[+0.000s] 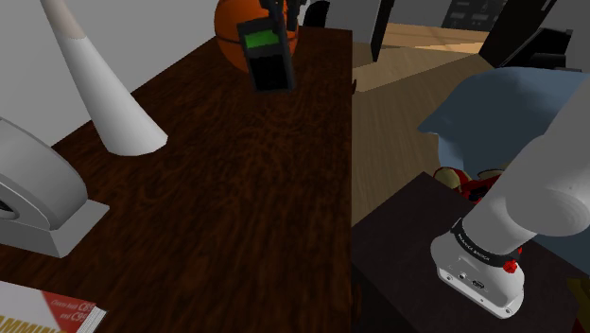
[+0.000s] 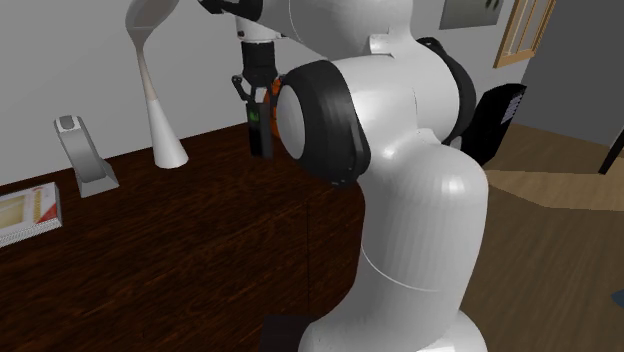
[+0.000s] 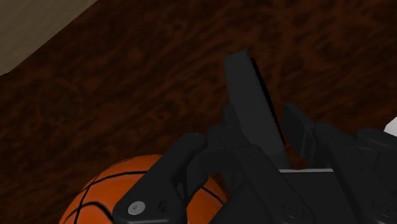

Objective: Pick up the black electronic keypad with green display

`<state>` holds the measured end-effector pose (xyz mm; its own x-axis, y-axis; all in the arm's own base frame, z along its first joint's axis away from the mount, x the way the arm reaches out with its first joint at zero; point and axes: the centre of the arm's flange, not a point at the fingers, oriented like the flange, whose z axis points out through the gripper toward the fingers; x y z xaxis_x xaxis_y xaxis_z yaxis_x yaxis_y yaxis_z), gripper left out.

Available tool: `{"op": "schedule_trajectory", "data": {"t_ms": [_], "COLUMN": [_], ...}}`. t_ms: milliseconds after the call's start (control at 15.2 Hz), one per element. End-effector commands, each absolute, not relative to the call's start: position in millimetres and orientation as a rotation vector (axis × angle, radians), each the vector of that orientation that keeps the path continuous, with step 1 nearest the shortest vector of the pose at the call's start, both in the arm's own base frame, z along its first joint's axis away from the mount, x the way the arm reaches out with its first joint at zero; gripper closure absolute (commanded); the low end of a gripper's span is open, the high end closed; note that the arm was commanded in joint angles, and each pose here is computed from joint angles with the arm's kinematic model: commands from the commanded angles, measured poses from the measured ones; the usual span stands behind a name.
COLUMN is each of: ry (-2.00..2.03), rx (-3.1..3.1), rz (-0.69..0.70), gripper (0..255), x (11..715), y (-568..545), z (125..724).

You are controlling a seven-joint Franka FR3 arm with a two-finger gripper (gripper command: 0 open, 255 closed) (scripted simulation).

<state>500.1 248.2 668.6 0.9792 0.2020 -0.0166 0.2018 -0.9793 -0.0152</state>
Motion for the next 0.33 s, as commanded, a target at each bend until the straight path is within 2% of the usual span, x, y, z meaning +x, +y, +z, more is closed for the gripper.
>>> {"op": "schedule_trajectory", "data": {"t_ms": [0, 264], "ry": [-0.317, -0.317], "rx": [-3.112, -3.112], "rz": [0.028, 0.028], "gripper": [255, 255], "x": [501, 500], "y": [248, 248], "z": [680, 691]}}
